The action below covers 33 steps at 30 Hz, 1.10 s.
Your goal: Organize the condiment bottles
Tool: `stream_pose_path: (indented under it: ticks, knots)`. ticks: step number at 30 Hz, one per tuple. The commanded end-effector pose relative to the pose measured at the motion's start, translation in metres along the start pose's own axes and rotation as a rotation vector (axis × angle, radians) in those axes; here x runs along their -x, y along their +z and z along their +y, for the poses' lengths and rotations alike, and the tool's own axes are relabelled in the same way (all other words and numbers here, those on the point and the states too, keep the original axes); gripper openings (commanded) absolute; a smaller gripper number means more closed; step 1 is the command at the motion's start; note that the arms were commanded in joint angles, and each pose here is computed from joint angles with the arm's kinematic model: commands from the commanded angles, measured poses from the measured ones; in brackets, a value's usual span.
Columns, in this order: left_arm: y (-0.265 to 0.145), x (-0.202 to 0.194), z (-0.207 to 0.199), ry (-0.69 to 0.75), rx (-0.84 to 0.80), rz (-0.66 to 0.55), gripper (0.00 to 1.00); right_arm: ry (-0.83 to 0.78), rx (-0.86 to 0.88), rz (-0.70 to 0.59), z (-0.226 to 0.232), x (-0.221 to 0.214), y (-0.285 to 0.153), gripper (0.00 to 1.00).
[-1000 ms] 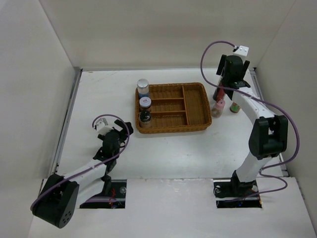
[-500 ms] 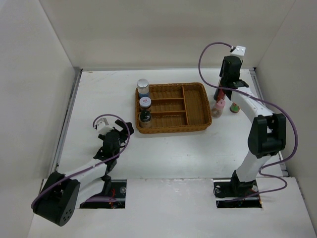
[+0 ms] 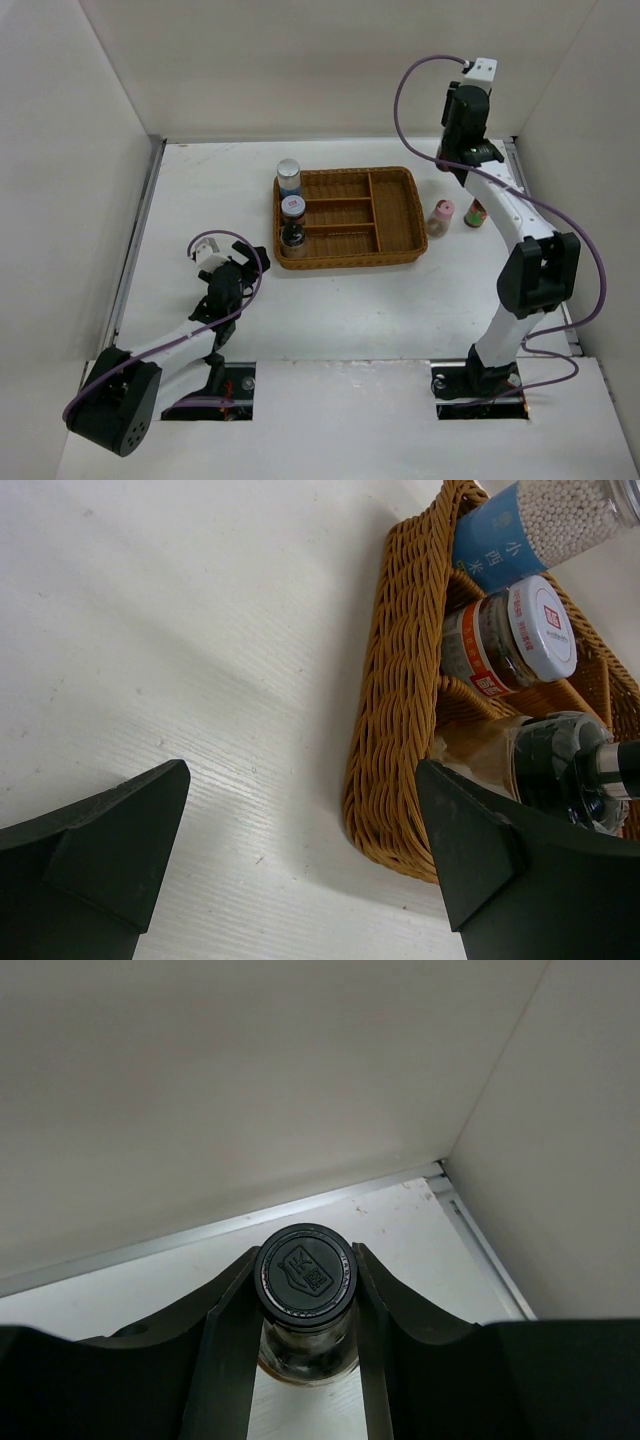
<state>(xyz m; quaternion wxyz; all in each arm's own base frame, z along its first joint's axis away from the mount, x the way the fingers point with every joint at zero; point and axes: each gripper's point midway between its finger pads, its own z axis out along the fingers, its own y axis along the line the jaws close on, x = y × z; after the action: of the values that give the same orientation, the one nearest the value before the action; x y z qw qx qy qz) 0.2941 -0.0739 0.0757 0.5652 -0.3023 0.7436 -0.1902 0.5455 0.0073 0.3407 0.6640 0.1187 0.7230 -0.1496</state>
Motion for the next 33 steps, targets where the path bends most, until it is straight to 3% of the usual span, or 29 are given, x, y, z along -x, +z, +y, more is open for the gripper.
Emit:
stream_pose_path:
  ticks: [1,9,18,33]
  knots:
    - [0.001,0.013,-0.02,-0.031,-0.061,-0.04,1.0,0.163,0.05,-0.257,0.01,0.11,-0.035,0.3]
    - [0.001,0.013,-0.02,-0.029,-0.059,-0.038,1.0,0.193,0.177,-0.25,0.072,0.109,-0.05,0.3]
    - [0.001,0.014,-0.02,-0.03,-0.063,-0.042,1.0,0.185,0.254,-0.189,0.122,0.073,-0.054,0.31]
    - [0.002,0.011,-0.02,-0.028,-0.062,-0.037,1.0,0.159,0.257,-0.079,0.141,-0.008,-0.042,0.32]
